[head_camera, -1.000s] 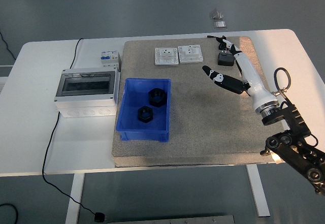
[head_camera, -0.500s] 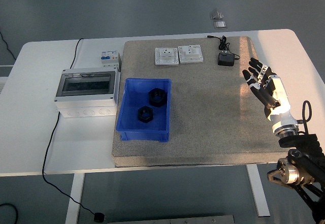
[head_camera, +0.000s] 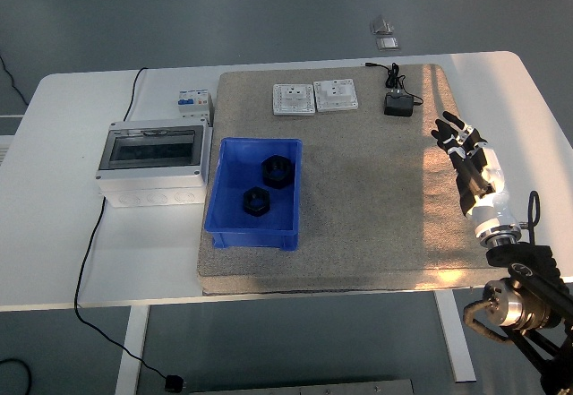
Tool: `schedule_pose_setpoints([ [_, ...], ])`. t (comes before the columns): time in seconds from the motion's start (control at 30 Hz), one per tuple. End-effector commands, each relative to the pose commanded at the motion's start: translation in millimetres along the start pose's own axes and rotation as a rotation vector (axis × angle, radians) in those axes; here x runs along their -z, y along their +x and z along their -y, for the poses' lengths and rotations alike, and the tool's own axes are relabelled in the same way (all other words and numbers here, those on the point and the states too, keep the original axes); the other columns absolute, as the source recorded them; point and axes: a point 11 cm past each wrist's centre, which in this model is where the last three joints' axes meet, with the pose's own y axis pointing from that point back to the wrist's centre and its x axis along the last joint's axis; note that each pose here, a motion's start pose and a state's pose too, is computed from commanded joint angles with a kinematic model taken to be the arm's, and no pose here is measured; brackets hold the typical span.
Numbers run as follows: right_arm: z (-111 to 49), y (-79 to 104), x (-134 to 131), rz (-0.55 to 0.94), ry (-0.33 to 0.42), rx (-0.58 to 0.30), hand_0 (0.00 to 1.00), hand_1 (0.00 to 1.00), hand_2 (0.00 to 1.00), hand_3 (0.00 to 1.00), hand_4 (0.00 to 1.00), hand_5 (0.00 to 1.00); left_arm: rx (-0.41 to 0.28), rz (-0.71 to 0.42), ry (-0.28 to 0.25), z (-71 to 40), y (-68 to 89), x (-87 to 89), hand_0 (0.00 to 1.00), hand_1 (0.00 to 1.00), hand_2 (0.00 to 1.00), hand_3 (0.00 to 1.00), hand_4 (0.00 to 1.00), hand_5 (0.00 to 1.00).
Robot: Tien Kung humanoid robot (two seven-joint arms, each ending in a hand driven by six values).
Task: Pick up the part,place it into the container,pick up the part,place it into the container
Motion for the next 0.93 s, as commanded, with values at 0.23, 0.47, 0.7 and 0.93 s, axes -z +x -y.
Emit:
schedule_pose_setpoints([
  [0.23,-0.2,4.6,0,0.062,0.015,-0.035,0.867,0.764,0.757,0.738,0.869,0.563,0.004,-0.011,0.004,0.1,-0.3,0.7,0.712,0.71,0.718,0.748,0.813,0.998],
  [0.47,-2.1,10.5,4,0.075,0.043,-0.073,0.839,0.736,0.74,0.709,0.879,0.56,0.02,0.008,0.003,-0.2,-3.4,0.6,0.713,0.714,0.735,0.757,0.815,0.998],
  [0.7,-1.4,16.6,11,0.049,0.075,-0.105,0.829,0.727,0.734,0.689,0.886,0.533,0.023,0.019,-0.018,-0.2,-1.4,-6.7,0.714,0.711,0.733,0.759,0.815,0.998],
  [0.93,-1.0,20.3,14,0.058,0.094,-0.131,0.818,0.721,0.73,0.686,0.92,0.37,0.013,0.02,-0.031,0.0,3.2,-11.6,0.714,0.707,0.735,0.756,0.815,0.998],
])
